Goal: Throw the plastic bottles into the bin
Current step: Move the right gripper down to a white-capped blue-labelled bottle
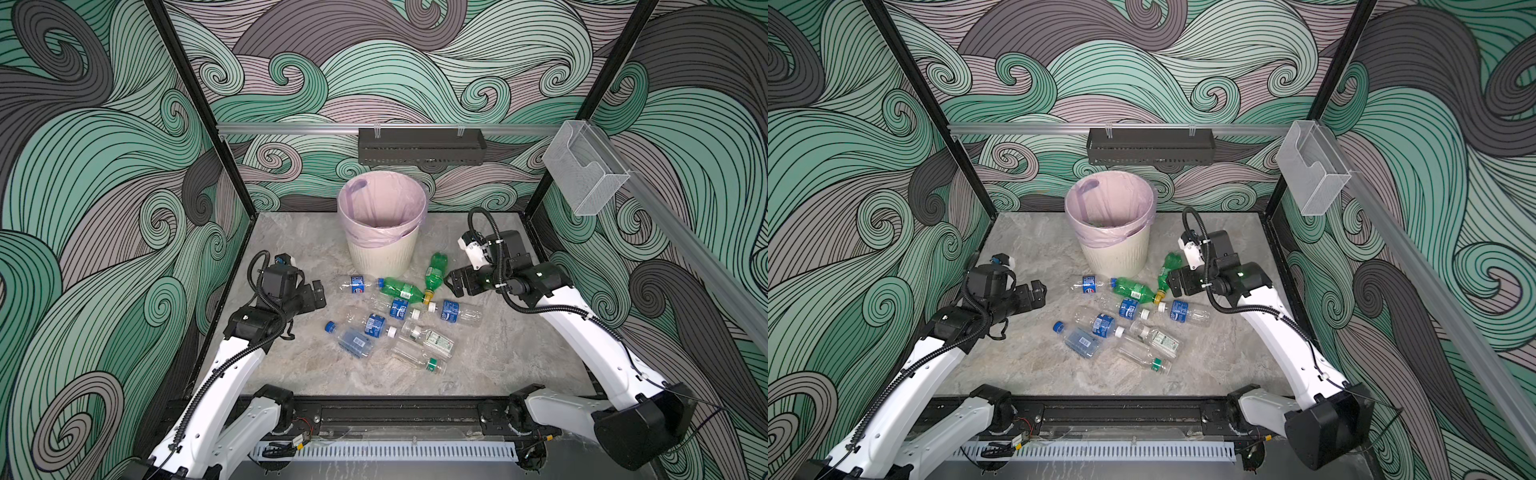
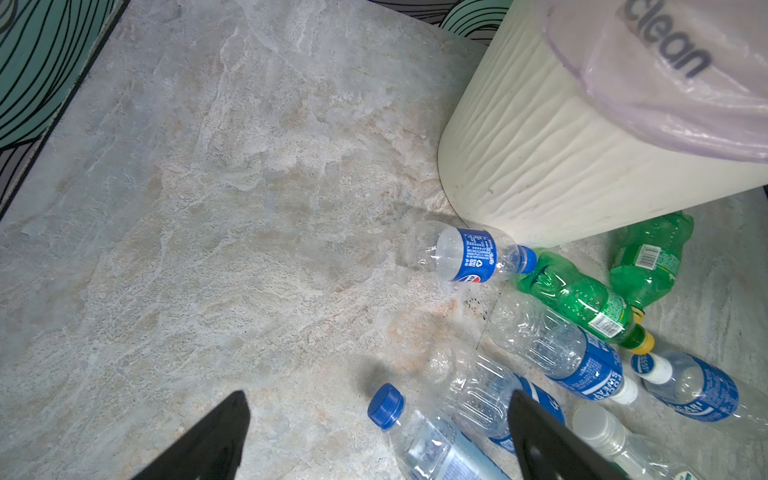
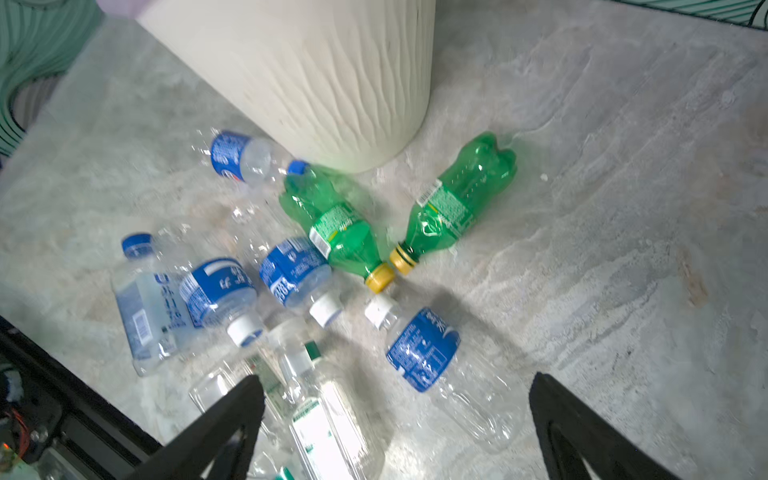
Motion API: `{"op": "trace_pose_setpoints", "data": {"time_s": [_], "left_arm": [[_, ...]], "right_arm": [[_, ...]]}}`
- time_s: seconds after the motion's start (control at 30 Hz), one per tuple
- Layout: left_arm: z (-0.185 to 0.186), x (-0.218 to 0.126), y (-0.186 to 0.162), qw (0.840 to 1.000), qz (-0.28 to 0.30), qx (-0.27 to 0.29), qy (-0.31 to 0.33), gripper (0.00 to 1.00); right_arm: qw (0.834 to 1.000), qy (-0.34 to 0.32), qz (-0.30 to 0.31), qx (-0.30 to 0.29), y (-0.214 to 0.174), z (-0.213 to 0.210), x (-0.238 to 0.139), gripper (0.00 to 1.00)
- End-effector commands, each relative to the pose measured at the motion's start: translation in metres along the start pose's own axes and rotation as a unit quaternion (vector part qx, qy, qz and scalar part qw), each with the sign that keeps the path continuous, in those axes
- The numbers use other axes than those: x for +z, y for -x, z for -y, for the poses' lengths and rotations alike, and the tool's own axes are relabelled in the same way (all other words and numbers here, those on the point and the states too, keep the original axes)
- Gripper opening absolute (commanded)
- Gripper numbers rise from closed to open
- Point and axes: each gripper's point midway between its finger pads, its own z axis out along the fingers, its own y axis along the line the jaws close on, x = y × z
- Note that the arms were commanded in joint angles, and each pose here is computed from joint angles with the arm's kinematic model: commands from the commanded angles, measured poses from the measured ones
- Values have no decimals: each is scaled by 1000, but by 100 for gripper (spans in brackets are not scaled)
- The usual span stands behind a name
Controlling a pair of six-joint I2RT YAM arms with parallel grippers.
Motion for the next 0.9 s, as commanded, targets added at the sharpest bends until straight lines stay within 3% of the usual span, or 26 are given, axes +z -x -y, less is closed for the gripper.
{"op": "trace_pose_setpoints", "data": {"time_s": [0.0,0.37,0.87], "left_arm": [[0,-2,4,1000,5,-4,-4,99],[-4,-5,1,1000,11,-9,3,99],[-3,1,-5,1000,1,-11,-2,99]], "right_arm": [[997,-2,-48,-65,-23,3,10,100],[976,-4,-210,-57,-80,13,67,91],[963,0,-270,-20,-111,14,104,89]]}}
